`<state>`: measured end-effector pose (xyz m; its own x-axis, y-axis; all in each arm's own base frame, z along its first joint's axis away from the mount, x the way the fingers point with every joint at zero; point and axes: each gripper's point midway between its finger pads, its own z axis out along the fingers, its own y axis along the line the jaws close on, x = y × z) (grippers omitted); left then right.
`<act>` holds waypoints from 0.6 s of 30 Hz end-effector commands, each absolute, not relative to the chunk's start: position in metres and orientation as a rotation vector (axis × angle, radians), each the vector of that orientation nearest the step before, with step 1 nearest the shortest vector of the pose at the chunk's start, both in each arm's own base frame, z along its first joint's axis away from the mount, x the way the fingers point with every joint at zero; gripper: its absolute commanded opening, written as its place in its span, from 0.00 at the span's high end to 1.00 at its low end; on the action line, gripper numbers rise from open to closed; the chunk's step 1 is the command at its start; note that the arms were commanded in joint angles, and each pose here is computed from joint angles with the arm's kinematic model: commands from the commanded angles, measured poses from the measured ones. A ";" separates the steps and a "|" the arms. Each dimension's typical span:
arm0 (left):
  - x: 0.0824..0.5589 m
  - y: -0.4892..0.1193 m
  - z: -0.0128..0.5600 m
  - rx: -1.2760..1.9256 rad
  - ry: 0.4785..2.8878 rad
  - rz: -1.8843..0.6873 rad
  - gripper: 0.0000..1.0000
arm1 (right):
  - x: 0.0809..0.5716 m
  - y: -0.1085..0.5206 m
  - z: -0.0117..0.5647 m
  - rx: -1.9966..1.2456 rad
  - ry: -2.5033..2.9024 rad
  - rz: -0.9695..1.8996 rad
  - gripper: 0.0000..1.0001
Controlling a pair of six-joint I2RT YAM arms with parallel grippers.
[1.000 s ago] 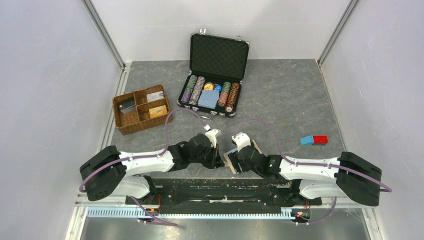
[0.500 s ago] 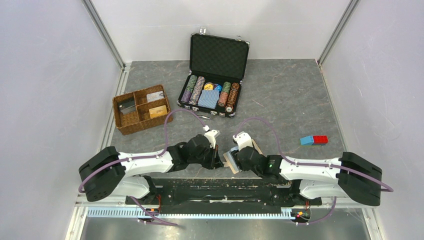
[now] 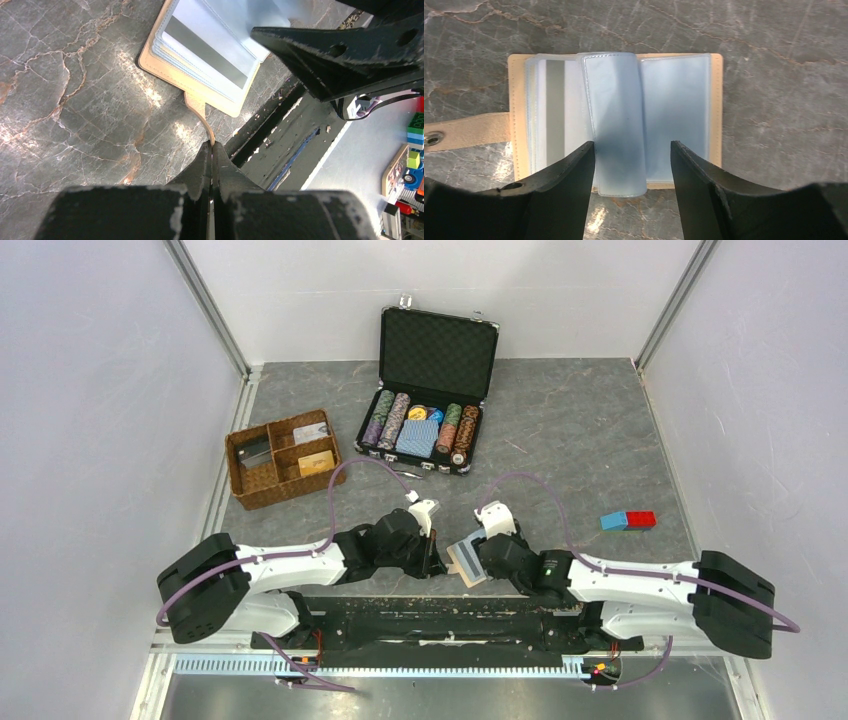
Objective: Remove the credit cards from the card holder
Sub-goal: Open the card holder at the center of the board.
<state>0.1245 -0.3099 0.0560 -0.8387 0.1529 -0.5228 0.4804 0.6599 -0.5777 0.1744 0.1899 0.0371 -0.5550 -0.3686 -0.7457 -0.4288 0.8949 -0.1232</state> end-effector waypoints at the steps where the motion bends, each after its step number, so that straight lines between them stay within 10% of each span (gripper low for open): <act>1: 0.128 -0.310 0.062 0.510 2.397 -1.032 0.98 | 0.188 0.183 0.064 -0.464 2.151 0.038 0.40; 18: 0.127 -0.309 0.066 0.502 2.386 -1.048 0.98 | 0.210 0.143 0.096 -0.337 2.169 -0.010 0.46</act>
